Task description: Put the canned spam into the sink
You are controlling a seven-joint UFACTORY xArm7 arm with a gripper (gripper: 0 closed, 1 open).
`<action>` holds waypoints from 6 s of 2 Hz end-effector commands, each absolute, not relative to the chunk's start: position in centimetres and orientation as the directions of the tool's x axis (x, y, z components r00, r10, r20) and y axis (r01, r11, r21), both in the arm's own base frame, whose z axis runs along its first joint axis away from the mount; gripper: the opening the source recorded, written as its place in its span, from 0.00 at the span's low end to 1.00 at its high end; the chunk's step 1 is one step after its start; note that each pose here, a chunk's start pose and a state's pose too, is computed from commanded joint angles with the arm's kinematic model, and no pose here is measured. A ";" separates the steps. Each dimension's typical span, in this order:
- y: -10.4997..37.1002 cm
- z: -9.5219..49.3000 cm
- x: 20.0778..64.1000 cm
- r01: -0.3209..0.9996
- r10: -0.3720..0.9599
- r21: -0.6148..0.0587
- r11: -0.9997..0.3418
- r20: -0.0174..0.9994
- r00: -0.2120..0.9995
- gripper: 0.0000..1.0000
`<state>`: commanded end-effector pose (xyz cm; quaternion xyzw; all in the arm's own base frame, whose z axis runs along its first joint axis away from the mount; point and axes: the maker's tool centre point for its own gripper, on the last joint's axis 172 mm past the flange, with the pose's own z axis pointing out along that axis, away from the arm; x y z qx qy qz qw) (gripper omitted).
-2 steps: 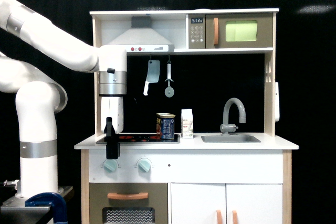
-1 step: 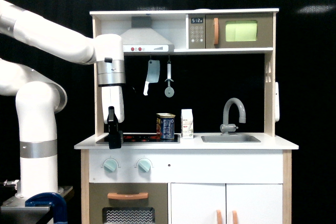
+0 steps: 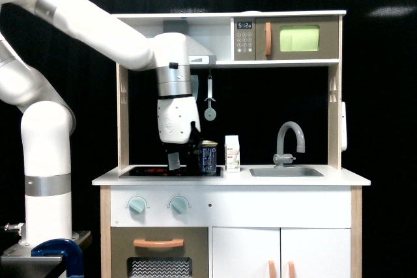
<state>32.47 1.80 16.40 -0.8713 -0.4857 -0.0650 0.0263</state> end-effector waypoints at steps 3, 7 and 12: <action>9.4 17.3 38.0 0.999 0.938 0.000 0.052 0.342 -0.049 1.00; 21.2 19.5 36.6 0.995 0.951 0.033 0.094 0.292 -0.100 1.00; 10.3 19.6 44.5 0.995 0.951 0.033 0.094 0.292 -0.100 0.00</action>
